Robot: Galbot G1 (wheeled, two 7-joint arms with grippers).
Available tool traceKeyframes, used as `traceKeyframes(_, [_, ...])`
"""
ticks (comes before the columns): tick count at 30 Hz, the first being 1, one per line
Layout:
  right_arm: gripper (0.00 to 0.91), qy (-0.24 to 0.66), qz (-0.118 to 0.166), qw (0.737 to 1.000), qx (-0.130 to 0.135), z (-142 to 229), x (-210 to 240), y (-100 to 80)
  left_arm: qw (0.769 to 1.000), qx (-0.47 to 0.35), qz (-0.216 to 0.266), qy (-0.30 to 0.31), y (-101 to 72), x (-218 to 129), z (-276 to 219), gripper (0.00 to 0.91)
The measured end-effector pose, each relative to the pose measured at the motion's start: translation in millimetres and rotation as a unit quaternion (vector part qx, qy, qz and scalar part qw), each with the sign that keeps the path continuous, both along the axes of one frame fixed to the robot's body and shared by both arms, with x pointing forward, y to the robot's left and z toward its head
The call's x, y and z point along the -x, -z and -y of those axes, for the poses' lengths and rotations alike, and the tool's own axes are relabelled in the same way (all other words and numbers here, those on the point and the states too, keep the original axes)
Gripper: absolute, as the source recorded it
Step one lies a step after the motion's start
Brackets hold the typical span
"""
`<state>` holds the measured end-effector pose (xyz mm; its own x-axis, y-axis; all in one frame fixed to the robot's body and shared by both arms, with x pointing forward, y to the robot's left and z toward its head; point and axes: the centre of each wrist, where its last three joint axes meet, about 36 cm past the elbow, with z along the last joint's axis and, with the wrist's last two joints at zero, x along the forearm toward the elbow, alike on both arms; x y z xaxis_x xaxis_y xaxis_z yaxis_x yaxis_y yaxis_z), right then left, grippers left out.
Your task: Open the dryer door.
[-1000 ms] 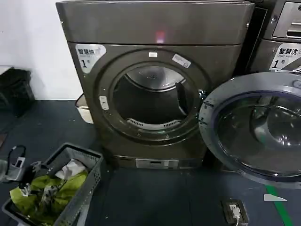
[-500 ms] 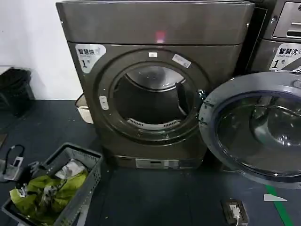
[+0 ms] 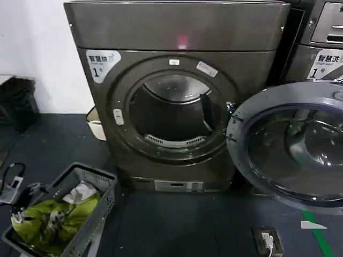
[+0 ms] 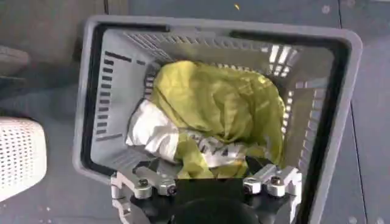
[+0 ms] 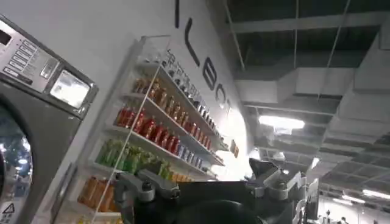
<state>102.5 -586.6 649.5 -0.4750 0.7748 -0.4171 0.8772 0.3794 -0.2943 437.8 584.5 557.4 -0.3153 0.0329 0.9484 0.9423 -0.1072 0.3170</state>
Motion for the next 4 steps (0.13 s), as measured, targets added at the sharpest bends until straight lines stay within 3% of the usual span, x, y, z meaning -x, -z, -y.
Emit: traceKeyframes(4, [0.907, -0.001, -0.003, 1.0, -0.001, -0.1, -0.4, 1.1, 1.0, -0.003, -0.001, -0.001, -0.7, 0.2, -1.6, 0.907])
